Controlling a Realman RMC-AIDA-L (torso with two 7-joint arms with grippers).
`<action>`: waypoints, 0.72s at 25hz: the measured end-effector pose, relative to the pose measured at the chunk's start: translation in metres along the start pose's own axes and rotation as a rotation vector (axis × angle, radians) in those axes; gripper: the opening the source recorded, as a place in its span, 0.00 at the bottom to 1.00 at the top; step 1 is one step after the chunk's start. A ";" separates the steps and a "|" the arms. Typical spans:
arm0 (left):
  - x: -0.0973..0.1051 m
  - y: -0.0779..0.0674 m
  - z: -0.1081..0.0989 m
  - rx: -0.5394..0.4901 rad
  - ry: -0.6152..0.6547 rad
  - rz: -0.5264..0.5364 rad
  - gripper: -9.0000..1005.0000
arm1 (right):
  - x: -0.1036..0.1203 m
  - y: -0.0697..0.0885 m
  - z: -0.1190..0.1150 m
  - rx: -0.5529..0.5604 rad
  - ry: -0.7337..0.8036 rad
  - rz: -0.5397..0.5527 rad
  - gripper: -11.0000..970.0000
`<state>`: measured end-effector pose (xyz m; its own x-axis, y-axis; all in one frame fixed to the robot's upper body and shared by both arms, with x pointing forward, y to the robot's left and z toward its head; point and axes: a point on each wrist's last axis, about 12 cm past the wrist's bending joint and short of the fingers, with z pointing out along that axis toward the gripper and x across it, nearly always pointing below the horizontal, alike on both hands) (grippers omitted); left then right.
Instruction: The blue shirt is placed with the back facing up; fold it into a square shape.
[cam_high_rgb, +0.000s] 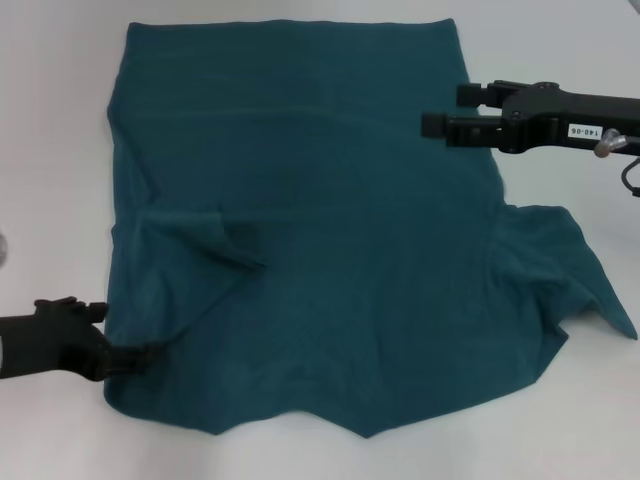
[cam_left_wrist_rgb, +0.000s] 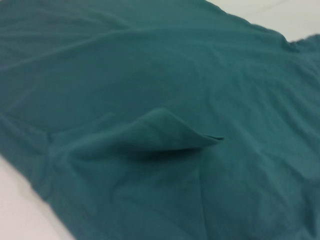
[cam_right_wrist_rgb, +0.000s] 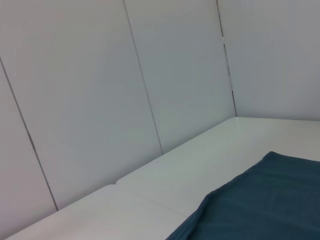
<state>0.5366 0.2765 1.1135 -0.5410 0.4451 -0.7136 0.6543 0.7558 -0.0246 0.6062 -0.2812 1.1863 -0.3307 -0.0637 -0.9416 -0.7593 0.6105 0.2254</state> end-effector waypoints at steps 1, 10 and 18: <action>-0.001 -0.002 0.003 -0.001 0.004 0.015 0.93 | -0.001 0.000 0.001 0.003 0.000 0.000 0.94; -0.003 -0.013 0.030 -0.089 0.079 0.135 0.93 | 0.001 -0.002 0.001 0.024 0.014 -0.003 0.94; -0.002 -0.013 0.039 -0.164 0.111 0.173 0.93 | 0.003 -0.003 0.000 0.028 0.015 0.002 0.94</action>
<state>0.5504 0.2470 1.0881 -0.4892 0.6175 -0.6159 0.6526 0.7277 0.2112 0.6077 -0.2827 1.1826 -0.3403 -0.0742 -0.9374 -0.7425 0.6328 0.2195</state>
